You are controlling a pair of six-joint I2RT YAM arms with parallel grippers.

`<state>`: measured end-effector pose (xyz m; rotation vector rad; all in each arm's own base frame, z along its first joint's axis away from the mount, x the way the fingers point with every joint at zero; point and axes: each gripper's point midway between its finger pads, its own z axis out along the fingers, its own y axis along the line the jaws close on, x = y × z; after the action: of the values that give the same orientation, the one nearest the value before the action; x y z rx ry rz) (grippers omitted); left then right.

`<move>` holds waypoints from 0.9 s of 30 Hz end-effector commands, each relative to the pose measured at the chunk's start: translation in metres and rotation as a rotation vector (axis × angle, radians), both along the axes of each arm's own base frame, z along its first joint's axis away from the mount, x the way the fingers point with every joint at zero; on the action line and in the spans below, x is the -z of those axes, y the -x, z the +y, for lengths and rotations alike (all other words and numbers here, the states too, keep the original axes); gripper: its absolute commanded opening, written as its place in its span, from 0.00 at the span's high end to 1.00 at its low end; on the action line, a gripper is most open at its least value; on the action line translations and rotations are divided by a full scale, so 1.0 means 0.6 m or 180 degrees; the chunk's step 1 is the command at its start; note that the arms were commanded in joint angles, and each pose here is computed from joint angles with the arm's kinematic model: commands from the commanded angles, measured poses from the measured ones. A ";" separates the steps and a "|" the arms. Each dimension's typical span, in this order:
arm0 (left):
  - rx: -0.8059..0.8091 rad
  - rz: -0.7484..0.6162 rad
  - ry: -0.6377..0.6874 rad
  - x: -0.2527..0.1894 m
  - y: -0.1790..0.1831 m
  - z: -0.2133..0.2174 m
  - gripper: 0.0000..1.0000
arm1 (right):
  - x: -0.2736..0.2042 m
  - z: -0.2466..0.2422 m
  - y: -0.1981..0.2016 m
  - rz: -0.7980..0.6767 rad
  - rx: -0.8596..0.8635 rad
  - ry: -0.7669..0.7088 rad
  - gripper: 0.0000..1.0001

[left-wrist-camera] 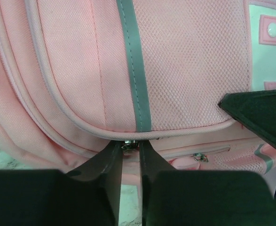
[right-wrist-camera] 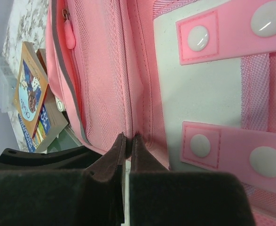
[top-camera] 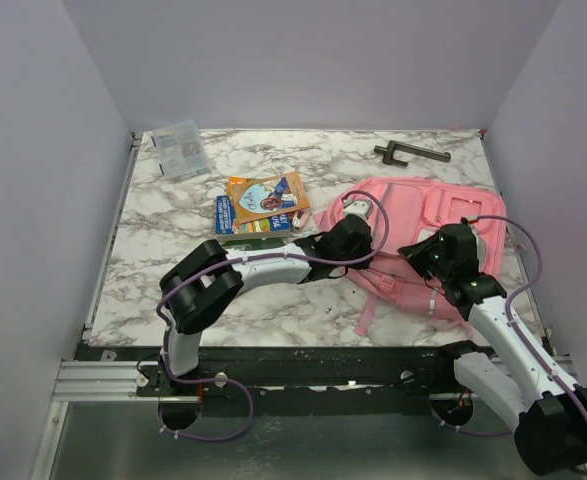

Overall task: Pack the student bag
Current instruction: Unzip the student bag at the center of the board.

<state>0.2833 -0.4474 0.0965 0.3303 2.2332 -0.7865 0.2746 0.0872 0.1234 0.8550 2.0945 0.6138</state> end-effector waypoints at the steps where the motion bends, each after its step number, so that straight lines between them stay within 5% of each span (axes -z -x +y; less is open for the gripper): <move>1: -0.0308 -0.0098 -0.0298 0.015 -0.023 0.037 0.90 | -0.056 -0.006 -0.018 -0.0315 0.0011 0.0089 1.00; 4: -0.0325 -0.0128 -0.0492 0.021 -0.018 0.064 1.00 | -0.059 -0.026 -0.023 -0.0261 0.0098 0.0336 0.99; 13: 0.0136 -0.0168 -0.0601 0.001 0.001 0.090 1.00 | -0.077 -0.090 -0.051 -0.0122 0.0227 0.1162 0.99; 22: 0.1159 0.0466 0.0271 -0.064 0.096 -0.003 1.00 | -0.088 -0.122 -0.119 0.0080 0.0153 0.1849 0.99; 27: 0.1421 0.0795 0.0788 -0.092 0.126 -0.052 1.00 | -0.073 -0.098 -0.162 0.0212 -0.0271 0.1664 0.94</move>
<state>0.2538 -0.4504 0.1340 0.5714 2.2365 -1.0625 0.3336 0.0477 0.1443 0.5293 2.2879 0.1357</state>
